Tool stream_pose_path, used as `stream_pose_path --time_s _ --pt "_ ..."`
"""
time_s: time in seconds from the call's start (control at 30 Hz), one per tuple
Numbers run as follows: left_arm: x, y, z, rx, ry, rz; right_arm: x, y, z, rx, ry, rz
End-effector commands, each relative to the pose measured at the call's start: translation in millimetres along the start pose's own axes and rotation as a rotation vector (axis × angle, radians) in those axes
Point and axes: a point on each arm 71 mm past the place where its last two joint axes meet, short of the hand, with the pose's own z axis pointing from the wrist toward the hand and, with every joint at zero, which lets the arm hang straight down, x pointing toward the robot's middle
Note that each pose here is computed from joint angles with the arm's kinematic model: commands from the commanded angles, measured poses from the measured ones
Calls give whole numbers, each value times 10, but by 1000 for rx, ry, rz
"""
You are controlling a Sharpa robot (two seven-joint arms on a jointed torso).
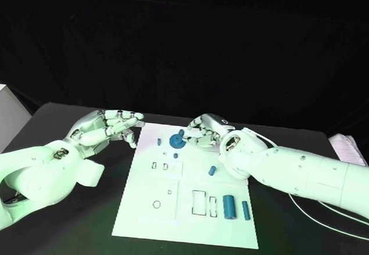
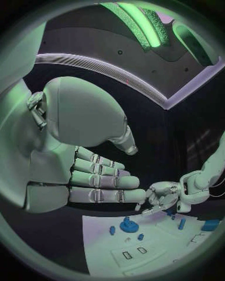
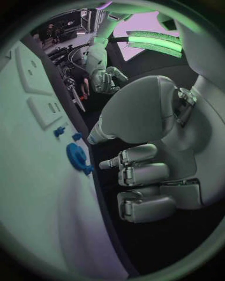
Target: Assemble the parts on the task board
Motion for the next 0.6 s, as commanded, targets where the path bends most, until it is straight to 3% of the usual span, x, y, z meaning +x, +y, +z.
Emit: stream_pose_path --time_s 0.03,0.2,0.47,0.6 --pt "-11 -10 2 10 11 0 -214 -25 -60 -45 -143 103" --pt "-32 -10 -3 10 6 2 -376 -193 -179 -2 -121 139" --pt "-10 -8 2 9 16 -2 -514 -515 -419 34 21 99" --pt "12 -5 8 9 25 -6 -566 -695 -523 47 66 62"
